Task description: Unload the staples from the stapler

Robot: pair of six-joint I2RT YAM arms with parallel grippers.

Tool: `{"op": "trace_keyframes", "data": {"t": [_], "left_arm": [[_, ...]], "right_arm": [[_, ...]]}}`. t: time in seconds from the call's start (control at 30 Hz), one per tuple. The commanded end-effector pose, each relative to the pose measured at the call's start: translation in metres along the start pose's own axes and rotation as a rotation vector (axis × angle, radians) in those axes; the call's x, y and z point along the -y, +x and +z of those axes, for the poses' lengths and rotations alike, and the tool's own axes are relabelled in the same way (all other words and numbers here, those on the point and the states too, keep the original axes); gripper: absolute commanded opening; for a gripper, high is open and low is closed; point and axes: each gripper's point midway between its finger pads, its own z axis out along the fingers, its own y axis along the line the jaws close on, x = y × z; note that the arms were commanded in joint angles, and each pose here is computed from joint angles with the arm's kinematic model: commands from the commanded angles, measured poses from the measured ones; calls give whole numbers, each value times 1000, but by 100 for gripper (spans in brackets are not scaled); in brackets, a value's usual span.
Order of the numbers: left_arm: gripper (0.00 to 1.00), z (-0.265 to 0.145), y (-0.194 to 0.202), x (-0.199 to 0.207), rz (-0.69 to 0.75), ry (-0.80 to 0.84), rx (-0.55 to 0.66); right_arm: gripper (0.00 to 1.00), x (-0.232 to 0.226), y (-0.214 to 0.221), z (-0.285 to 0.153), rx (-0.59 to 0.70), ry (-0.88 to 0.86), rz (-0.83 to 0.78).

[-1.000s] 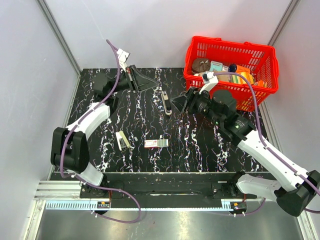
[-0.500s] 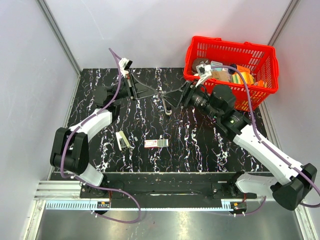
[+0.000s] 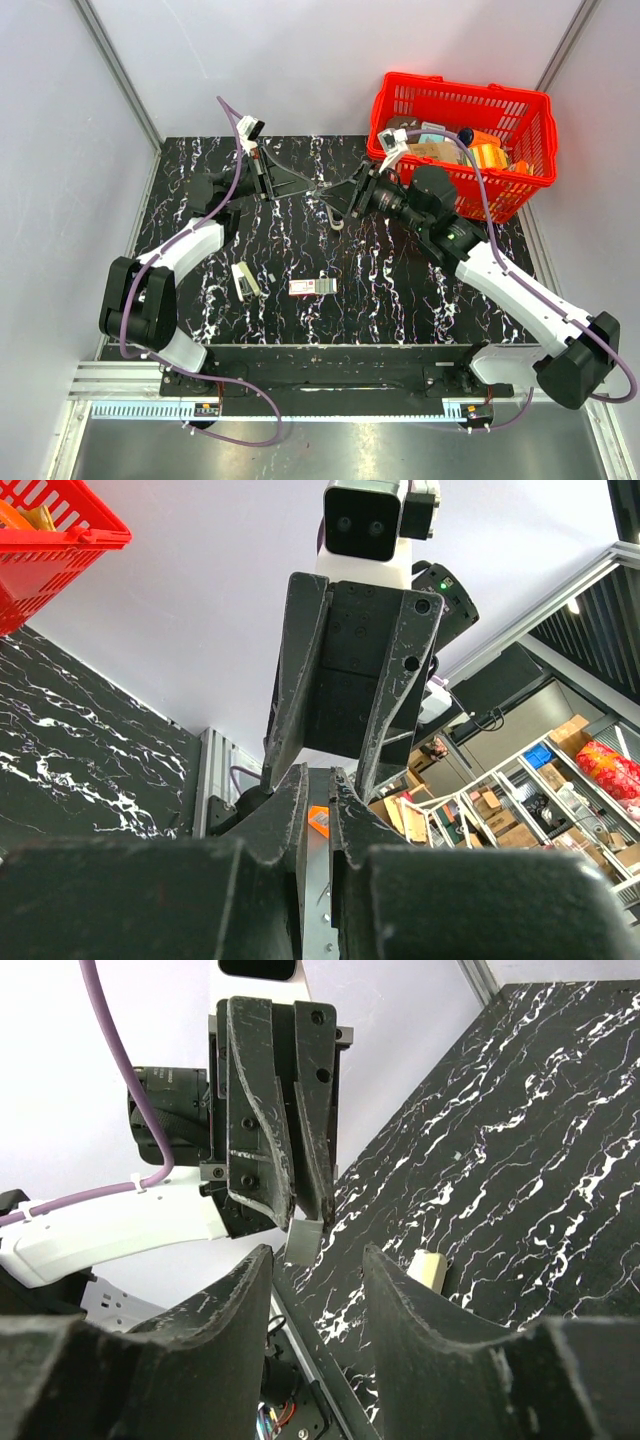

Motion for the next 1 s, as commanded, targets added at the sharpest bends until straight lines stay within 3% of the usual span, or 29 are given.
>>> {"op": "trace_keyframes", "data": {"t": [0.0, 0.4, 0.73, 0.9, 0.97], "left_arm": [[0, -1, 6, 47, 292, 152, 1], [0, 0, 6, 44, 301, 145, 1], [0, 1, 6, 31, 313, 86, -1], [18, 0, 3, 24, 325, 31, 17], [32, 0, 3, 25, 326, 36, 9]], "right_arm": [[45, -25, -27, 3, 68, -87, -25], [32, -26, -22, 5, 51, -106, -13], [11, -18, -23, 2, 57, -56, -26], [6, -11, -18, 2, 45, -27, -26], [5, -11, -18, 2, 42, -27, -28]]}}
